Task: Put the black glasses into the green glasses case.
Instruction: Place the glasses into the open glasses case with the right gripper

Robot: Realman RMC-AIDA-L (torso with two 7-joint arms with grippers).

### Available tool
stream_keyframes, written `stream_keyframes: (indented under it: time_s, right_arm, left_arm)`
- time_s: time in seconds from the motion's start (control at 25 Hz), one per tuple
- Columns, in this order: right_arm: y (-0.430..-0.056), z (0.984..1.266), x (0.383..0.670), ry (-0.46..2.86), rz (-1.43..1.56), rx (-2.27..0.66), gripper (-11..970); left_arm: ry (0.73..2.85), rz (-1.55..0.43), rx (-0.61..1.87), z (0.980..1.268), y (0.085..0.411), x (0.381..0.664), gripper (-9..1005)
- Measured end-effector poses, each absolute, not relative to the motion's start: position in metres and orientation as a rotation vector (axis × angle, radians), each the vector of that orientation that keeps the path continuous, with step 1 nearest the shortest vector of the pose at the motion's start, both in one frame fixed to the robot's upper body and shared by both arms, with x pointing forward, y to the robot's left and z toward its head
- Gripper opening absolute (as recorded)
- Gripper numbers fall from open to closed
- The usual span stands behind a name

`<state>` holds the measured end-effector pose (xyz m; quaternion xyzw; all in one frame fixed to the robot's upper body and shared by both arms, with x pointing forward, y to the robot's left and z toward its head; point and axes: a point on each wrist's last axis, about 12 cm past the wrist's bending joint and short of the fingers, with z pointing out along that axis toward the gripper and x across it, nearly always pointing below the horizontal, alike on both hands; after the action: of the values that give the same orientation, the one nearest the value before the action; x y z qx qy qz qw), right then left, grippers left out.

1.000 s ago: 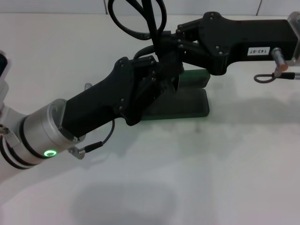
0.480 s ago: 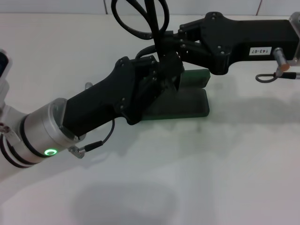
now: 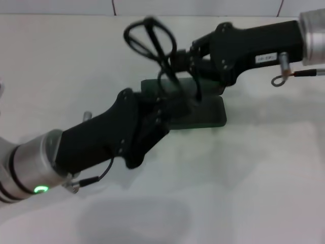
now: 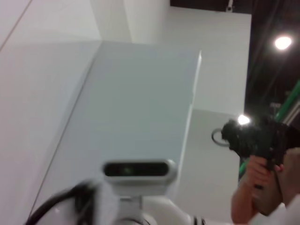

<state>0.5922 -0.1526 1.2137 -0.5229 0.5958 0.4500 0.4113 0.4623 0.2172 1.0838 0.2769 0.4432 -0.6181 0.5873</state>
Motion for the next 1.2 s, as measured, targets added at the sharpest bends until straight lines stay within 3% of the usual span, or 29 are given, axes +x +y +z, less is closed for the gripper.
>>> stream_keyframes:
  time_s: [0.36, 0.56, 0.84, 1.2]
  right_arm:
    - [-0.099, 1.218, 0.617, 1.815, 0.689, -1.629, 50]
    - [-0.065, 1.219, 0.624, 1.898, 0.411, -1.773, 50]
    - [-0.038, 1.21, 0.624, 1.905, 0.277, -1.902, 50]
    - [-0.032, 1.196, 0.624, 1.918, 0.197, -1.912, 49]
  left_arm:
    - [1.102, -1.365, 0.618, 1.067, 0.248, 0.43, 85]
    - [1.101, -1.34, 0.619, 1.066, 0.247, 0.431, 85]
    - [1.096, -1.323, 0.623, 1.065, 0.245, 0.43, 85]
    - [1.139, -1.3, 0.591, 1.057, 0.249, 0.418, 86]
